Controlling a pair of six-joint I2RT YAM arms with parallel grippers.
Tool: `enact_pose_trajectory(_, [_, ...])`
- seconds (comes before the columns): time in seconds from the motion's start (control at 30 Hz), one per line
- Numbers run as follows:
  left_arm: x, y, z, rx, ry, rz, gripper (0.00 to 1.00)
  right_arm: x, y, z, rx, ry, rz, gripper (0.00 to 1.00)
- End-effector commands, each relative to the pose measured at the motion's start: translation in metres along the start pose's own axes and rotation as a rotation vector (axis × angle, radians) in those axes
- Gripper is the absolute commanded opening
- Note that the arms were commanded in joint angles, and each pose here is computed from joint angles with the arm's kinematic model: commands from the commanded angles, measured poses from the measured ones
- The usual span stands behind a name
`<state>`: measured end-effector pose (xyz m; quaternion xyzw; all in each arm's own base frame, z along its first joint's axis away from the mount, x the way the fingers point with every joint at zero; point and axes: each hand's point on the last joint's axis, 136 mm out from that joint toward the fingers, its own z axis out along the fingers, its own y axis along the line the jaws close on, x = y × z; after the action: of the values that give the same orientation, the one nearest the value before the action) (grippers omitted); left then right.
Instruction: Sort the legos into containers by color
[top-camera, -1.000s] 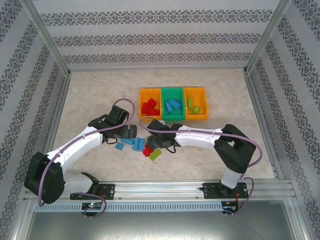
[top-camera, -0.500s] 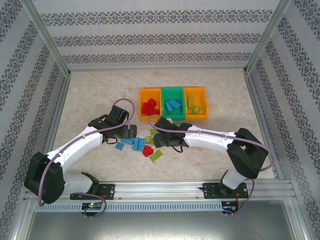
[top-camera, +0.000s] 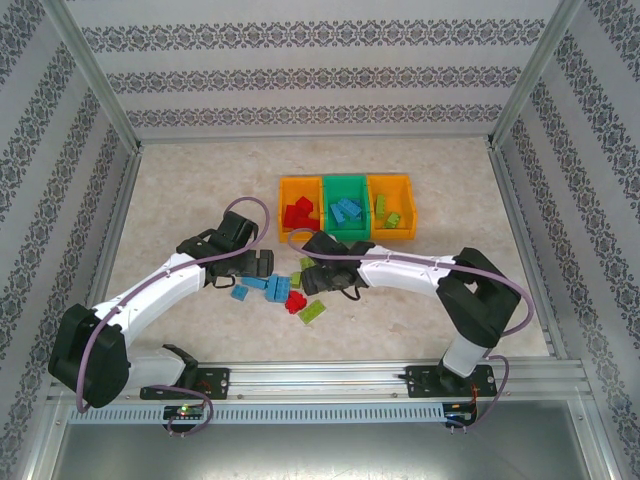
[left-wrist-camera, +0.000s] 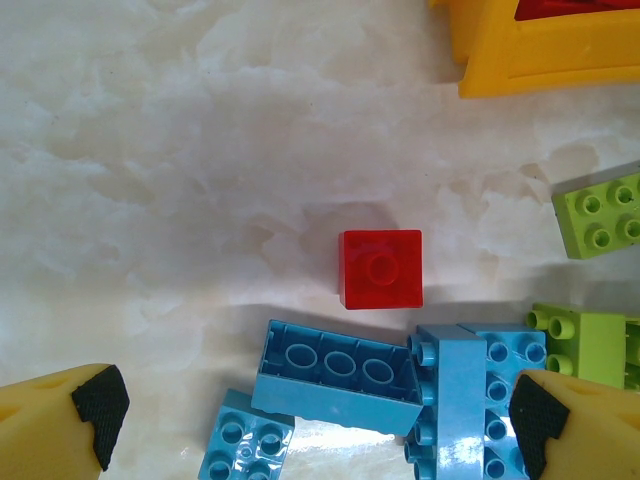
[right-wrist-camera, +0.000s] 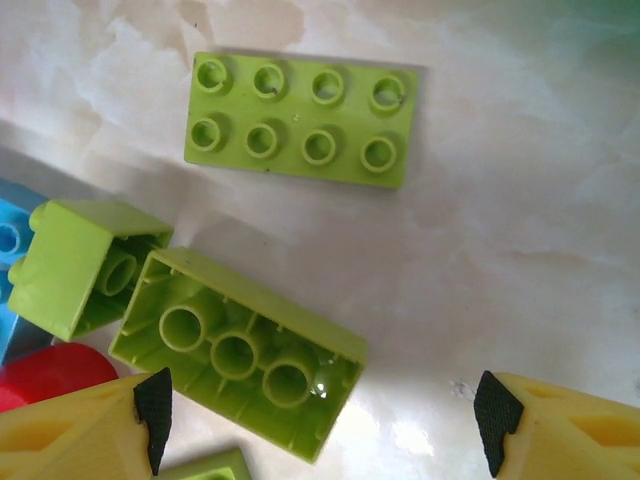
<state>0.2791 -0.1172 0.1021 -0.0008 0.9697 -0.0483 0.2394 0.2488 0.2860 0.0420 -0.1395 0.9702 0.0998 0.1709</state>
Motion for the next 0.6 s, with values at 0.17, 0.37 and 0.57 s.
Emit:
enact_pose_trajectory(0.17, [-0.001, 0.005, 0.002, -0.016, -0.008, -0.018, 1.0, 0.009, -0.01, 0.015, 0.024, 0.059, 0.007, 0.76])
enact_pose_trajectory(0.37, [-0.002, 0.004, 0.002, -0.011, -0.009, -0.02, 1.0, 0.02, -0.038, 0.004, 0.075, 0.046, 0.037, 0.75])
enact_pose_trajectory(0.57, [-0.001, 0.003, 0.004, -0.007, -0.004, -0.021, 1.0, 0.018, -0.049, -0.016, 0.059, 0.009, 0.051, 0.74])
